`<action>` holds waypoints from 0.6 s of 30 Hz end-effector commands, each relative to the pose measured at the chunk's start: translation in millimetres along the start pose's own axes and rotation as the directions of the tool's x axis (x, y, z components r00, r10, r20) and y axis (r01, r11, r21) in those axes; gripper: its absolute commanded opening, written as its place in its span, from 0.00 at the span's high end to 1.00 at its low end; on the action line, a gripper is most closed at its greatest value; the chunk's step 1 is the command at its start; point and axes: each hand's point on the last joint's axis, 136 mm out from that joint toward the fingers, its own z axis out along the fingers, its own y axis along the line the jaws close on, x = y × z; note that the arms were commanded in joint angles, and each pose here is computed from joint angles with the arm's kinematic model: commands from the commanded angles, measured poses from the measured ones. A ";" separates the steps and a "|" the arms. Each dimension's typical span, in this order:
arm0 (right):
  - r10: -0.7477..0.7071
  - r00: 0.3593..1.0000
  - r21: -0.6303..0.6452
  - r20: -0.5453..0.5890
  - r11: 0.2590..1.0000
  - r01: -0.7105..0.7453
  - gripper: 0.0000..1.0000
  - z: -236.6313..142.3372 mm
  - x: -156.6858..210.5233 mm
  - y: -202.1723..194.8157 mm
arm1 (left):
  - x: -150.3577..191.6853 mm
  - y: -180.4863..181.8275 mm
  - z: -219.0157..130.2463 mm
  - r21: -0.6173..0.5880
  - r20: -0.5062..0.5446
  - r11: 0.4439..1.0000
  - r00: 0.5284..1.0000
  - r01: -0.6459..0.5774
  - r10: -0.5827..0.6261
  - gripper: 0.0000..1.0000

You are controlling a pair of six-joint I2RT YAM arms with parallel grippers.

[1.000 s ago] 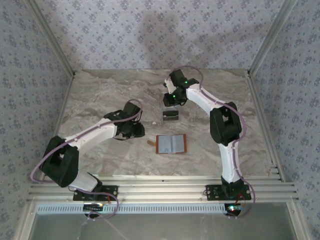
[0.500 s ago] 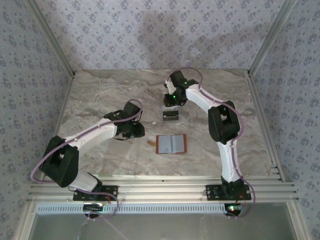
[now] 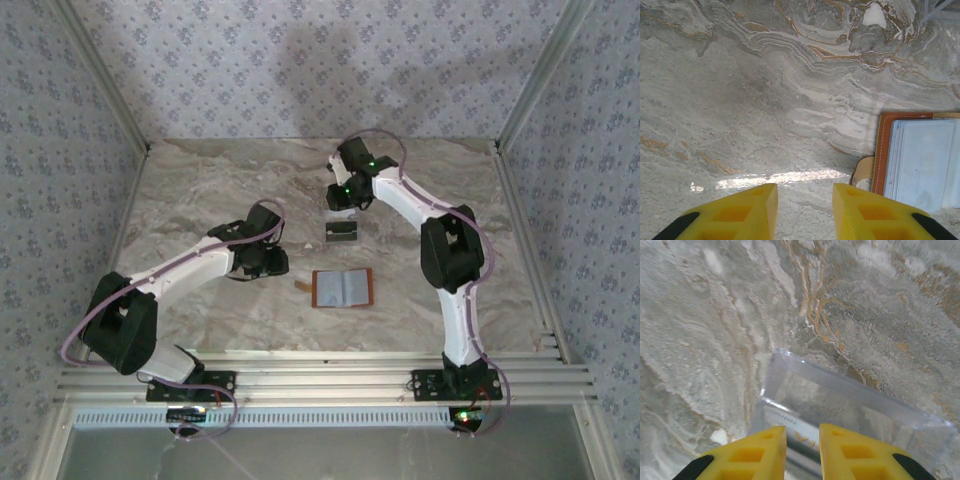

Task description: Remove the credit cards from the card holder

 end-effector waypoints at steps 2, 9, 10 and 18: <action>-0.008 1.000 0.029 0.004 1.000 0.008 0.74 -38.3 5.3 6.8 | -9.4 -7.5 -8.9 0.017 0.035 1.000 0.999 -0.022 0.022 0.65; 0.090 0.985 0.024 -0.146 0.996 -0.087 0.74 -48.8 61.7 19.9 | -15.4 -15.2 -5.0 0.048 0.049 0.999 0.999 -0.025 0.023 0.65; 0.103 0.981 0.040 -0.165 0.994 -0.097 0.73 -49.6 71.7 20.2 | -17.1 -16.4 -5.2 0.053 0.056 0.998 0.998 -0.025 0.022 0.65; 0.160 0.962 0.034 -0.222 0.987 -0.156 0.72 -48.6 132.4 53.4 | -30.9 -19.8 -10.2 0.092 0.111 0.995 0.994 -0.029 0.018 0.59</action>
